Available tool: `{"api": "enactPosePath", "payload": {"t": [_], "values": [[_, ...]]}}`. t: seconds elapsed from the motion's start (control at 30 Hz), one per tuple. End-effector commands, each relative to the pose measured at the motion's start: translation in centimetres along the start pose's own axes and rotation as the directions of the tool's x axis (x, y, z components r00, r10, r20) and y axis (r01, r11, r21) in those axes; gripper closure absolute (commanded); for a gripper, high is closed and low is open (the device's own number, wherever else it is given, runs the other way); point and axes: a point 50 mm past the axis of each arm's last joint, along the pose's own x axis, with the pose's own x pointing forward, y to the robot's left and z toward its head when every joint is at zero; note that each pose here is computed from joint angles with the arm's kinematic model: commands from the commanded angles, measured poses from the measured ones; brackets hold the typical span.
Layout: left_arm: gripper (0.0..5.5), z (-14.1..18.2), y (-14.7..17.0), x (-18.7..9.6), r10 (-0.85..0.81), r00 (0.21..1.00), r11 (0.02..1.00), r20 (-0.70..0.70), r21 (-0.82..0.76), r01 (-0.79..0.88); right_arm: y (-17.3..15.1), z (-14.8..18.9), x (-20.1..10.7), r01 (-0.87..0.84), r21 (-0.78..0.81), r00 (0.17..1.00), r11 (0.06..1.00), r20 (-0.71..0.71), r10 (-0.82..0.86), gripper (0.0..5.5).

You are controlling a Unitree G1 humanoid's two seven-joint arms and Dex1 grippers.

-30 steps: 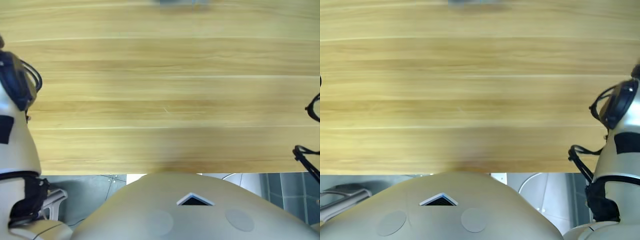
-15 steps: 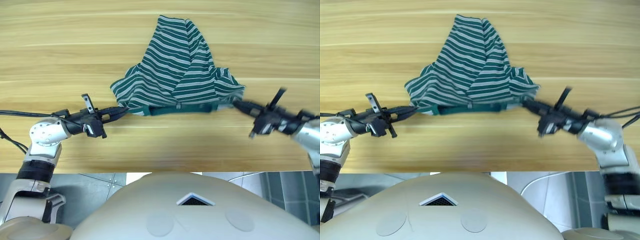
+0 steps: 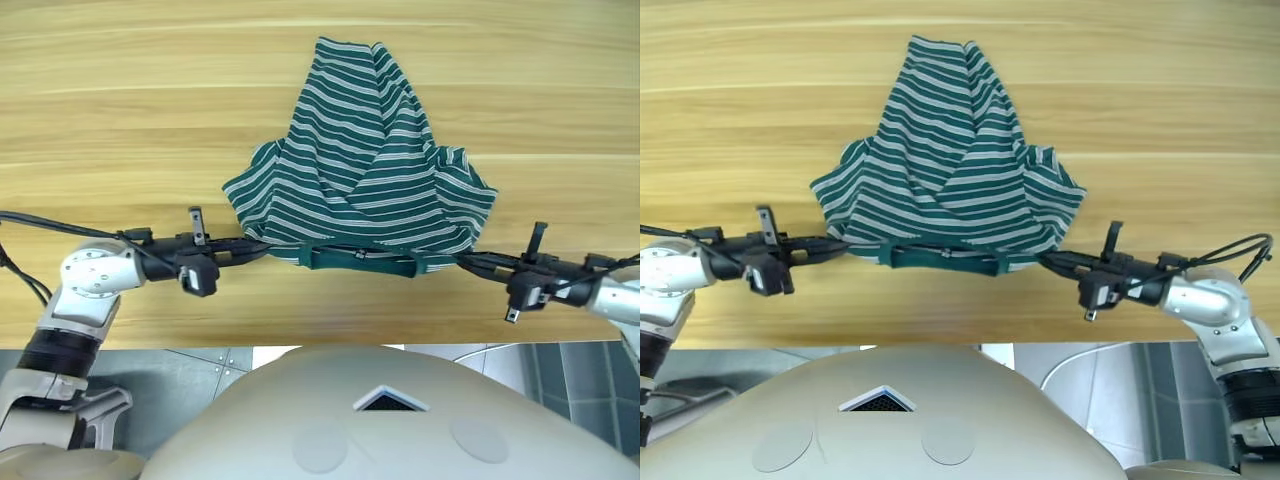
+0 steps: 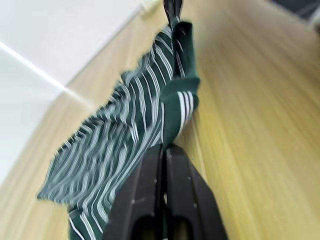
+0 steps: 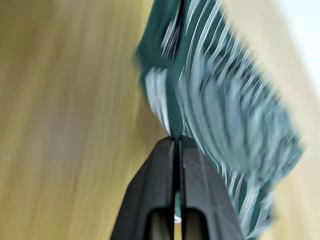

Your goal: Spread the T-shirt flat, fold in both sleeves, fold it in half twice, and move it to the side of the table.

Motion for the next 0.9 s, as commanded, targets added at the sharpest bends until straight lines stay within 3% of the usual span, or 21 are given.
{"api": "enactPosePath", "payload": {"t": [0.03,0.13,0.27,0.37,0.5,0.63,0.77,0.83,0.9], "values": [[5.48,6.9,2.5,-1.8,-0.009,0.95,0.998,0.312,0.06,-0.011,-3.7,7.3,-2.8,0.098,-0.101,0.914,0.99,0.403,-0.049,5.5],[5.48,11.3,5.4,-3.8,0.005,0.877,0.987,0.48,0.138,-0.081,-7.1,9.9,-6.3,0.201,-0.1,0.812,0.974,0.573,-0.109,5.5],[5.48,12.3,9.8,-5.5,0.064,0.894,0.963,0.443,0.208,-0.172,-9.6,8.7,-7.3,0.216,-0.095,0.862,0.972,0.485,-0.144,5.5],[5.48,11.0,13.5,-5.9,0.162,0.928,0.942,0.336,0.228,-0.247,-13.2,7.6,-6.9,0.348,-0.1,0.879,0.932,0.379,-0.288,5.5],[5.48,10.4,18.4,-6.6,0.316,0.931,0.859,0.182,0.362,-0.362,-19.3,6.9,-8.4,0.631,-0.207,0.774,0.747,0.225,-0.592,5.5],[5.48,12.4,22.6,-7.4,0.455,0.873,0.731,0.176,0.486,-0.479,-22.2,9.3,-9.6,0.739,-0.309,0.672,0.599,0.259,-0.694,5.5],[5.48,13.3,20.0,-7.0,0.321,0.926,0.78,0.201,0.498,-0.379,-21.1,10.2,-9.8,0.717,-0.318,0.697,0.621,0.299,-0.652,5.5],[5.48,12.7,16.9,-6.7,0.217,0.96,0.84,0.176,0.467,-0.275,-18.9,9.6,-9.4,0.62,-0.31,0.784,0.72,0.278,-0.555,5.5],[5.48,11.9,13.1,-6.3,0.092,0.985,0.892,0.148,0.426,-0.148,-14.4,8.9,-8.7,0.408,-0.296,0.906,0.864,0.252,-0.341,5.5]]}}
